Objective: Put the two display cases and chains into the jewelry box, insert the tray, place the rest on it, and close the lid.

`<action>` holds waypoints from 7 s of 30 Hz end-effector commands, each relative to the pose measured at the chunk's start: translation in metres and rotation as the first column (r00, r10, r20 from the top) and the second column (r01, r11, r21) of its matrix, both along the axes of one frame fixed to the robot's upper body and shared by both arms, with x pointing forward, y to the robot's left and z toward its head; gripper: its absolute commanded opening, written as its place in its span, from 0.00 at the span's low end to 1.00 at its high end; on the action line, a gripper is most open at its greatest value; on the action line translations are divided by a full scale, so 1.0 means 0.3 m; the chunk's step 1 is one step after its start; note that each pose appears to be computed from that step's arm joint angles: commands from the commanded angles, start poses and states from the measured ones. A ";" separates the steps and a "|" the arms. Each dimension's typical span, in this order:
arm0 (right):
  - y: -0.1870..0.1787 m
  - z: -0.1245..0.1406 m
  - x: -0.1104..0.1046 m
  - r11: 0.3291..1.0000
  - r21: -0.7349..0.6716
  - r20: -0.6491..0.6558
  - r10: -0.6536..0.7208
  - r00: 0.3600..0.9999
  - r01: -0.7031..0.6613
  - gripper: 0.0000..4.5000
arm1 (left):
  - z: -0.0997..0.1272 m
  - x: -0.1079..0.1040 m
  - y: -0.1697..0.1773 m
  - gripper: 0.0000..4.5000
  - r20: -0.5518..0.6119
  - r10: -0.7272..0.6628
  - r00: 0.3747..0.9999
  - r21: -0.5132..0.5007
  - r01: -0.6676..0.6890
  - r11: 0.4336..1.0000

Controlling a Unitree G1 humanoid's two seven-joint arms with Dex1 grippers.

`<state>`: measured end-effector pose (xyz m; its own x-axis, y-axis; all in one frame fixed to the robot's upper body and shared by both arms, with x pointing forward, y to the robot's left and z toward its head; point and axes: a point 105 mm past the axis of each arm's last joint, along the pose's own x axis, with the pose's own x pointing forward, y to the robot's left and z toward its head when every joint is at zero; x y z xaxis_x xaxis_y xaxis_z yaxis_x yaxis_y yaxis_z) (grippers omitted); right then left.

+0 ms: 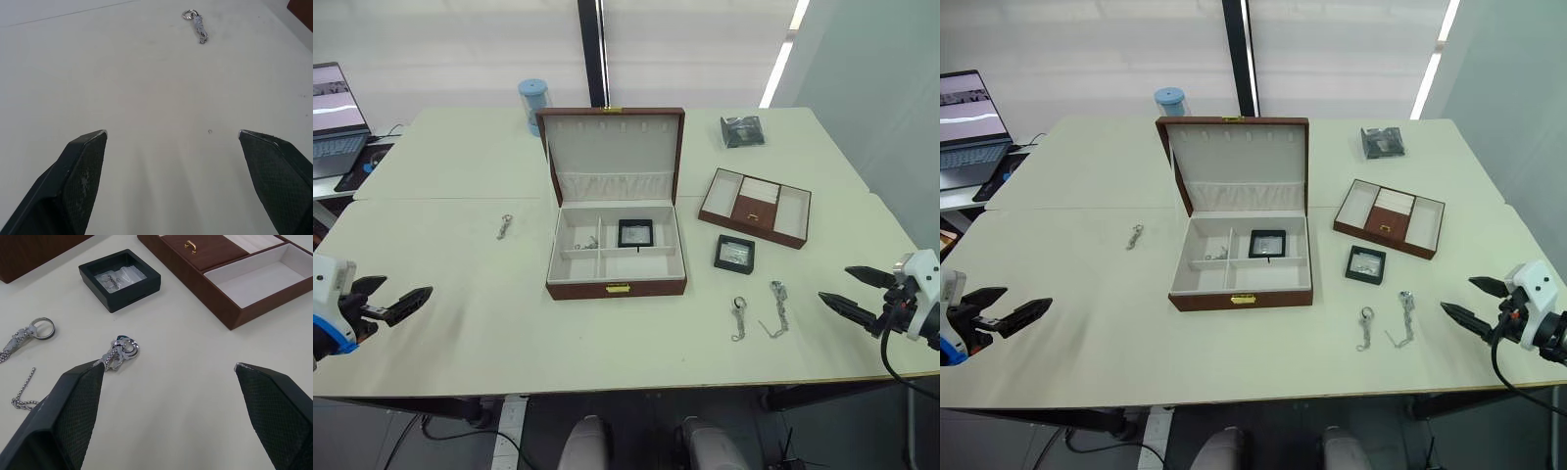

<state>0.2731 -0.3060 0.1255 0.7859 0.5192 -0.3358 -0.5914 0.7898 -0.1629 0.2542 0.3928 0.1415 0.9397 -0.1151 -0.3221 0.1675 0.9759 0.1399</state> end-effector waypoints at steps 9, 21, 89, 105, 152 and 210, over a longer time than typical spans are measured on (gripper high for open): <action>0.235 0.104 0.012 0.976 0.092 0.135 0.183 0.974 -0.197 1.00 | 0.023 0.087 -0.061 0.99 0.151 0.043 0.988 -0.039 -0.038 0.999; 0.614 0.137 0.000 0.863 0.180 0.239 0.428 0.872 -0.473 1.00 | -0.005 0.276 -0.222 0.99 0.280 0.177 0.944 -0.156 -0.137 0.978; 0.713 0.177 0.007 0.847 0.172 0.289 0.444 0.848 -0.502 1.00 | -0.018 0.534 -0.233 0.01 0.205 0.136 0.969 -0.159 -0.104 0.982; 0.642 0.207 -0.048 0.834 0.136 0.256 0.491 0.833 -0.534 1.00 | 0.265 0.236 -0.467 0.01 0.106 -0.572 0.814 0.043 0.571 0.820; 0.349 0.148 -0.039 0.961 0.155 0.177 0.203 0.963 -0.231 1.00 | 0.092 0.129 -0.457 0.99 -0.067 -0.600 0.797 -0.195 0.580 0.791; 0.169 0.096 0.011 0.990 0.069 0.106 0.115 0.988 -0.123 1.00 | -0.024 -0.037 -0.280 0.99 -0.026 -0.384 0.923 0.030 0.384 0.923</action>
